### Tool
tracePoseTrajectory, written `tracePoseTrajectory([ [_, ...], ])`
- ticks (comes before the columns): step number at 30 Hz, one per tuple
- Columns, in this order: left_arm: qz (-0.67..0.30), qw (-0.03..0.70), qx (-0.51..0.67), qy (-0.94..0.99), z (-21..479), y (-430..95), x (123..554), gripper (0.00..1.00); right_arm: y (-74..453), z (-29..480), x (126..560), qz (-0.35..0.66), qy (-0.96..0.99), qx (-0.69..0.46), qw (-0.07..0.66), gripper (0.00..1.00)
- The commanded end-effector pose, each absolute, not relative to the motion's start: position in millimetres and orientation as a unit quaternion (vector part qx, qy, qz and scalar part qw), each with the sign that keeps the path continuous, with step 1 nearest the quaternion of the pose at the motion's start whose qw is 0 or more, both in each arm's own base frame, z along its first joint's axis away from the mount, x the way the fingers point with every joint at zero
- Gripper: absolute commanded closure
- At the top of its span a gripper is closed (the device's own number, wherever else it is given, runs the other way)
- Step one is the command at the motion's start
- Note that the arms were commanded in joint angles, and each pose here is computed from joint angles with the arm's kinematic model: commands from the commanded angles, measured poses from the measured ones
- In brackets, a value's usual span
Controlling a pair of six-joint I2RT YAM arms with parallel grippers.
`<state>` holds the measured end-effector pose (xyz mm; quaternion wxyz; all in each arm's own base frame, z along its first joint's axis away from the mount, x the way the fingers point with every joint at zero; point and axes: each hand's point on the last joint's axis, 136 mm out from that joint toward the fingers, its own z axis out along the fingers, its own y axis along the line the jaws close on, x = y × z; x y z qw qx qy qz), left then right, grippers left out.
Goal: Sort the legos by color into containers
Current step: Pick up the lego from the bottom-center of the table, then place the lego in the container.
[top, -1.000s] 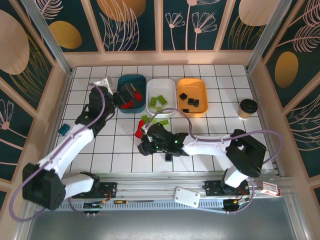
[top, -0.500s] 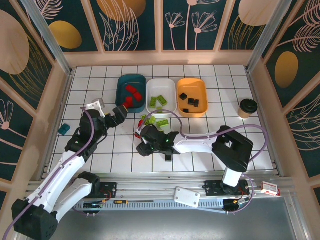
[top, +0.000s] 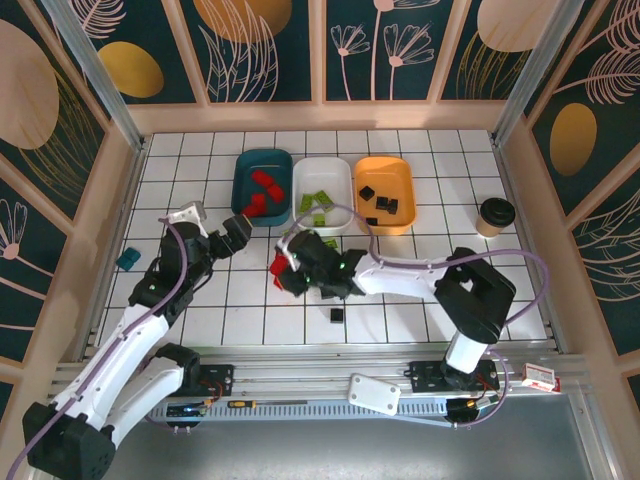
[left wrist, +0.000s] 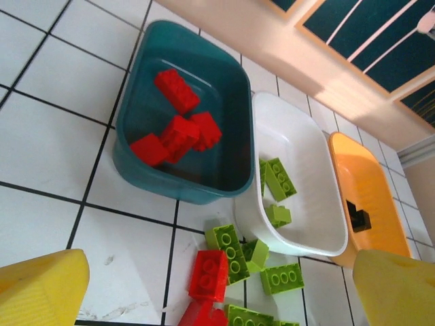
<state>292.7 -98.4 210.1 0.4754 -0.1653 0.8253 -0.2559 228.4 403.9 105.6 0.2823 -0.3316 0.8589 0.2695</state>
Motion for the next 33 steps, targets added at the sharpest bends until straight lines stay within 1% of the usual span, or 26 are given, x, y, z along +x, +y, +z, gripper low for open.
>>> tracePoseTrajectory([
  [1,-0.243,0.480,-0.185,0.822,208,-88,287,0.01,414,188,287,0.315,0.820,-0.288,0.381,0.91],
  [3,-0.244,0.481,-0.186,0.821,210,-87,284,0.01,417,197,322,0.309,0.820,-0.267,0.402,0.90],
  [5,-0.243,0.479,-0.186,0.823,208,-86,283,0.02,425,197,354,0.300,0.825,-0.255,0.406,0.90],
  [10,-0.237,0.475,-0.187,0.827,206,-84,279,0.01,453,182,411,0.305,0.834,-0.243,0.390,0.90],
  [14,-0.238,0.476,-0.187,0.825,207,-83,276,0.01,472,164,440,0.301,0.843,-0.238,0.376,0.90],
  [17,-0.235,0.476,-0.186,0.827,206,-82,275,0.02,478,152,452,0.306,0.850,-0.231,0.362,0.89],
  [19,-0.234,0.474,-0.185,0.828,205,-82,275,0.01,481,145,453,0.310,0.851,-0.232,0.355,0.86],
  [20,-0.234,0.474,-0.183,0.829,205,-83,275,0.02,481,142,454,0.309,0.852,-0.233,0.353,0.84],
  [21,-0.234,0.473,-0.183,0.830,204,-83,275,0.02,481,140,456,0.307,0.853,-0.232,0.352,0.78],
  [22,-0.235,0.474,-0.182,0.829,204,-83,275,0.02,481,138,457,0.304,0.854,-0.232,0.351,0.67],
  [23,-0.234,0.474,-0.182,0.829,204,-83,275,0.01,480,136,459,0.300,0.856,-0.230,0.352,0.55],
  [24,-0.233,0.473,-0.182,0.830,203,-83,275,0.01,478,136,461,0.296,0.858,-0.226,0.354,0.47],
  [26,-0.234,0.472,-0.181,0.831,202,-84,276,0.01,475,143,465,0.291,0.857,-0.219,0.365,0.36],
  [28,-0.234,0.471,-0.180,0.831,202,-85,277,0.02,473,152,468,0.288,0.854,-0.212,0.377,0.32],
  [33,-0.239,0.470,-0.178,0.831,202,-87,279,0.01,465,182,473,0.289,0.845,-0.198,0.404,0.31],
])
